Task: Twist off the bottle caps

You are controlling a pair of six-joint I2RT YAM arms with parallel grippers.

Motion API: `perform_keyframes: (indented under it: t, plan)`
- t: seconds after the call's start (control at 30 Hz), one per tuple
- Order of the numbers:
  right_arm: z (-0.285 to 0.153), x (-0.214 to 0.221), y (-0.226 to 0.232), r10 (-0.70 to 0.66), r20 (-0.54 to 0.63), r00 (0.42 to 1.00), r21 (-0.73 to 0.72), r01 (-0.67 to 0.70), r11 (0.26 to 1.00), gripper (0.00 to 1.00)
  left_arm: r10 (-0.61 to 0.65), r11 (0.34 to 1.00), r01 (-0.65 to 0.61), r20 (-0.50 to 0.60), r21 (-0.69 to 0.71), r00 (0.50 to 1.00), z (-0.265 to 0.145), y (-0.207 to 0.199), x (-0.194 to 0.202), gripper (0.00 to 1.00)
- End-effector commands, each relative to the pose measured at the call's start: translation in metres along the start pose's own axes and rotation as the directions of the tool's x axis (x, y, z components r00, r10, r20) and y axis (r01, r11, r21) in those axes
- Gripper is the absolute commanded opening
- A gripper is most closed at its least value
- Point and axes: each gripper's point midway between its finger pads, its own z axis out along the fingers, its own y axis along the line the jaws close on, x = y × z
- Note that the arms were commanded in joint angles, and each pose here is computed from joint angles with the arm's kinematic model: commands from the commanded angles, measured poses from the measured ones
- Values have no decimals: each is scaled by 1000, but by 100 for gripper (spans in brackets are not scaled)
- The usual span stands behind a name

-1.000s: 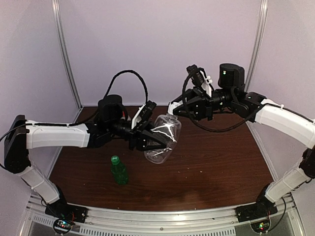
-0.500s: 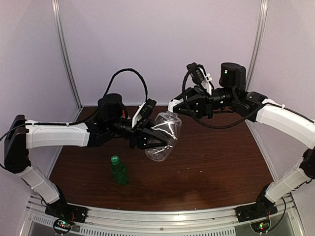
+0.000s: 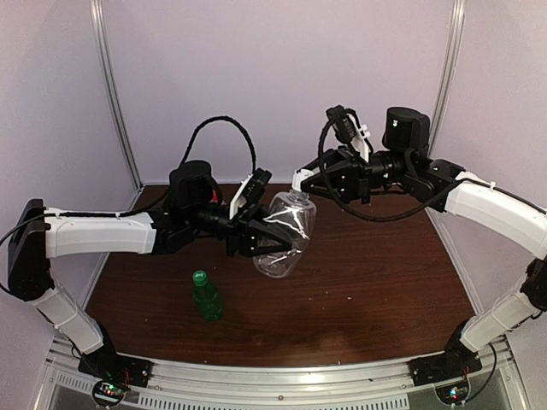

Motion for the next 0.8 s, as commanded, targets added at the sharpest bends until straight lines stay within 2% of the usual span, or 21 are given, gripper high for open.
perform_keyframes:
  t: [0.0, 0.43, 0.77]
  plan:
    - [-9, -20, -3, -49, 60, 997, 51, 46, 998, 28, 99, 994, -101, 42, 37, 994, 1, -10, -16, 32]
    - [-11, -18, -24, 1, 54, 999, 171, -10, 985, 50, 82, 991, -76, 55, -111, 995, -5, 17, -22, 32]
    - [-14, -22, -28, 11, 63, 998, 214, -24, 976, 74, 69, 982, -57, 57, -180, 996, -8, 30, -22, 31]
